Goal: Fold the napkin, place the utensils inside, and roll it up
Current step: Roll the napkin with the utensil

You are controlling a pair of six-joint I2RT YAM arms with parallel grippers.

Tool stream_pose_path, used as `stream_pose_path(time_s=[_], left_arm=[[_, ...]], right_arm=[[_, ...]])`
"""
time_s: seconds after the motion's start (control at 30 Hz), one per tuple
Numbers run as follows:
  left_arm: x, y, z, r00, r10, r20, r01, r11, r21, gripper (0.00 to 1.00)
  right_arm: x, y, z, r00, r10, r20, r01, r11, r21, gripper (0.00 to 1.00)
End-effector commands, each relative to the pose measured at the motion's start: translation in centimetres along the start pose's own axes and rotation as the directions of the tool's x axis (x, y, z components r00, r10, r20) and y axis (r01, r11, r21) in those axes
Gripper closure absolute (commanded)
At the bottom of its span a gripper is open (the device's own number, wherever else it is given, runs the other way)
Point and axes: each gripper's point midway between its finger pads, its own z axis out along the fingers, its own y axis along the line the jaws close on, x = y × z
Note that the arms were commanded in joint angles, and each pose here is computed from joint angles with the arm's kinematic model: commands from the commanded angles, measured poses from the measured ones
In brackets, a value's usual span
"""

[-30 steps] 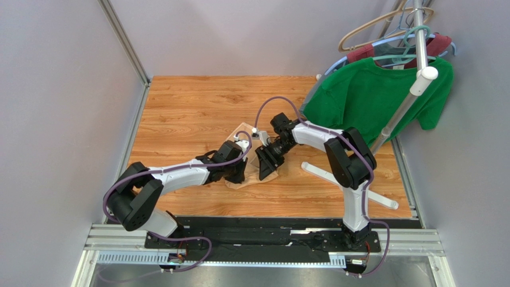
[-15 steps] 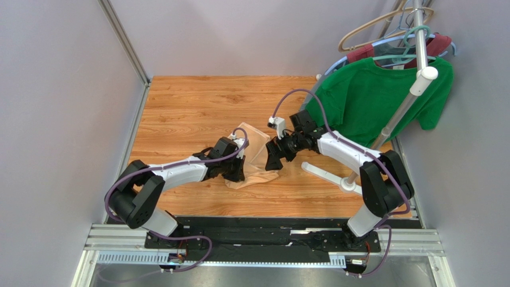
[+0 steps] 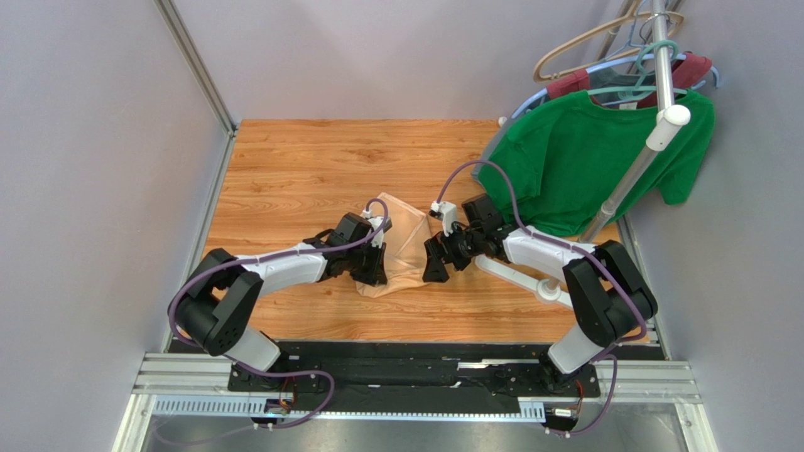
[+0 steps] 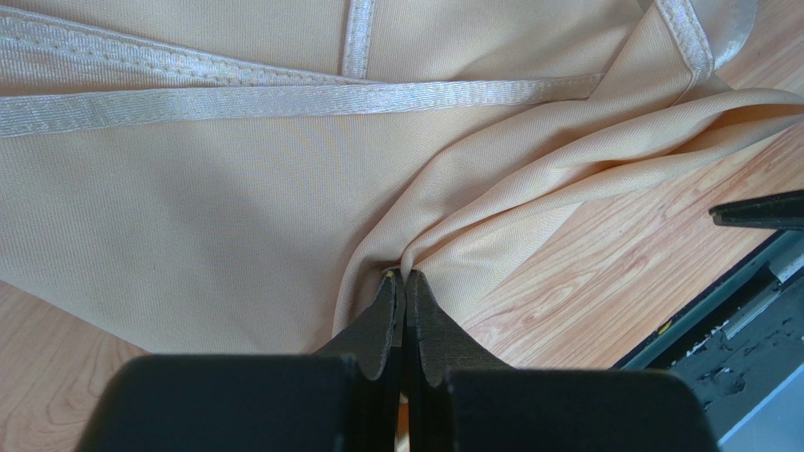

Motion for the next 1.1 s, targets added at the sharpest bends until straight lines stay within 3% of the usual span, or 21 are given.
stream_pose_path(time_s=[0.0,0.23,0.6,0.8,0.87,0.97,1.0,1.07], left_arm=[[3.3,1.8,0.4,0.993,-0.017,-0.117,0.009,0.998,-0.064,1.0],[3.3,1.8,0.4,0.993,-0.02,-0.119,0.013,0.998,-0.062,1.0],[3.3,1.7,0.4,0.992,-0.018,-0.121,0.012,0.999,-0.053,1.0],[3.2,1.6,0.4,0.993,-0.013,-0.121,0.007,0.999,-0.045,1.0],[3.1,1.4,0.3,0.993,-0.005,-0.119,0.001,0.999,-0.038,1.0],[2.6,1.2,0.1,0.994,0.013,-0.106,-0.016,0.999,-0.031,1.0],[2.4,1.3,0.0,0.995,0.014,-0.101,-0.018,0.999,-0.035,0.96],[1.8,1.4,-0.4,0.996,0.021,-0.084,-0.025,0.998,-0.051,0.9]], right_arm=[[-1.5,-1.1,0.7,0.998,-0.036,0.055,0.034,0.998,0.045,0.0],[-1.5,-1.2,1.8,0.999,-0.036,0.032,0.036,0.999,0.007,0.05],[-0.1,-2.2,3.2,1.0,0.019,-0.011,-0.018,1.0,0.023,0.24],[1.2,-2.6,3.3,0.996,0.056,-0.063,-0.054,0.998,0.037,0.53],[1.5,-2.6,3.4,0.994,0.069,-0.084,-0.065,0.997,0.039,0.56],[1.6,-2.6,3.4,0.99,0.091,-0.111,-0.086,0.995,0.047,0.69],[1.7,-2.7,3.3,0.988,0.097,-0.117,-0.092,0.995,0.048,0.77],[2.0,-2.5,3.2,0.983,0.113,-0.143,-0.107,0.993,0.049,0.82]])
